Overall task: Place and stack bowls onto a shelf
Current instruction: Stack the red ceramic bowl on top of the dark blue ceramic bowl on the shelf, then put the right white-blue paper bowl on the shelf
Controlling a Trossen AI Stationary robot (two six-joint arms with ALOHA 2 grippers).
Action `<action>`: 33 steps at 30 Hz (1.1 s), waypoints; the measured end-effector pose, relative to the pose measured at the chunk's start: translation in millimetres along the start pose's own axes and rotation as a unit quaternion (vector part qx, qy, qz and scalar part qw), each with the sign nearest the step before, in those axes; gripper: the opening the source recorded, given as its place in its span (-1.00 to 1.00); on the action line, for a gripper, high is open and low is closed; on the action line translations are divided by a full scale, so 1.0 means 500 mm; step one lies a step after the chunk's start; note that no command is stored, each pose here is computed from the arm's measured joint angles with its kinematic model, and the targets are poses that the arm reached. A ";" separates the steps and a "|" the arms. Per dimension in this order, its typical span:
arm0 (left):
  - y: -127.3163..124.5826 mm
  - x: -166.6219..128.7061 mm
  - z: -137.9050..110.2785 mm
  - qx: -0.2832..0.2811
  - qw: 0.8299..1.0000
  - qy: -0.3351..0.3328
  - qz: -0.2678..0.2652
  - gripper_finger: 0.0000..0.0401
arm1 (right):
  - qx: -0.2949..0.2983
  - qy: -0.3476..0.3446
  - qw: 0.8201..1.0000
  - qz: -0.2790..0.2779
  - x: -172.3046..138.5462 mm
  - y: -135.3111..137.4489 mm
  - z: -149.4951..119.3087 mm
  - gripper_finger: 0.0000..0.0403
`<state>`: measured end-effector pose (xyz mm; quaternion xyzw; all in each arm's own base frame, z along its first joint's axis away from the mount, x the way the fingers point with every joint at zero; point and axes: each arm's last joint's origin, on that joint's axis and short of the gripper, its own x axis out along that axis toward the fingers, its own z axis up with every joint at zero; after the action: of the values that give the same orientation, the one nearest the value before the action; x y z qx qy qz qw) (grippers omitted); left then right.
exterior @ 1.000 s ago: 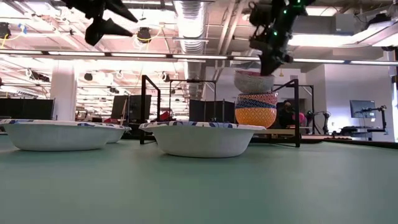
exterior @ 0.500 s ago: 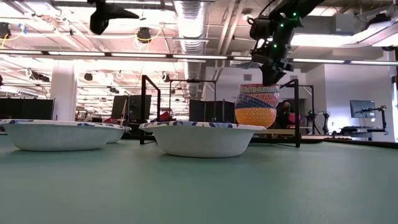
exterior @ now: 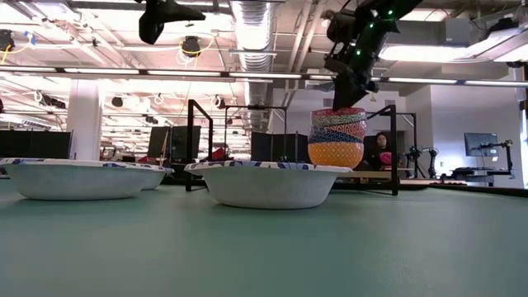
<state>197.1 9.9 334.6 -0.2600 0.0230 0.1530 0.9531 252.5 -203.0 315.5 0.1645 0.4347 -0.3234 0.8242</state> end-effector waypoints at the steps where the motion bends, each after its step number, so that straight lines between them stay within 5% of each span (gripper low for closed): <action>1: -0.002 -0.001 -0.001 0.000 1.000 0.001 -0.003 -0.09 | 0.000 -0.006 1.000 0.000 -0.005 0.000 0.001 -0.15; 15: -0.022 0.001 -0.017 0.008 1.000 0.011 -0.016 -0.09 | -0.014 -0.065 0.998 0.021 -0.061 0.035 0.005 -0.16; 23: -0.024 0.033 -0.045 0.032 0.998 0.045 -0.006 -0.09 | -0.037 -0.146 0.983 0.109 -0.133 0.157 -0.003 -0.16; 33: -0.018 0.078 -0.086 0.067 0.994 0.089 0.018 -0.09 | -0.127 -0.028 0.972 0.195 -0.068 0.323 -0.068 -0.16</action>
<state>238.6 -8.3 297.0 -0.2076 0.1223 0.1442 0.9597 327.0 -51.8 322.5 0.1311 0.4086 -0.1033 0.8973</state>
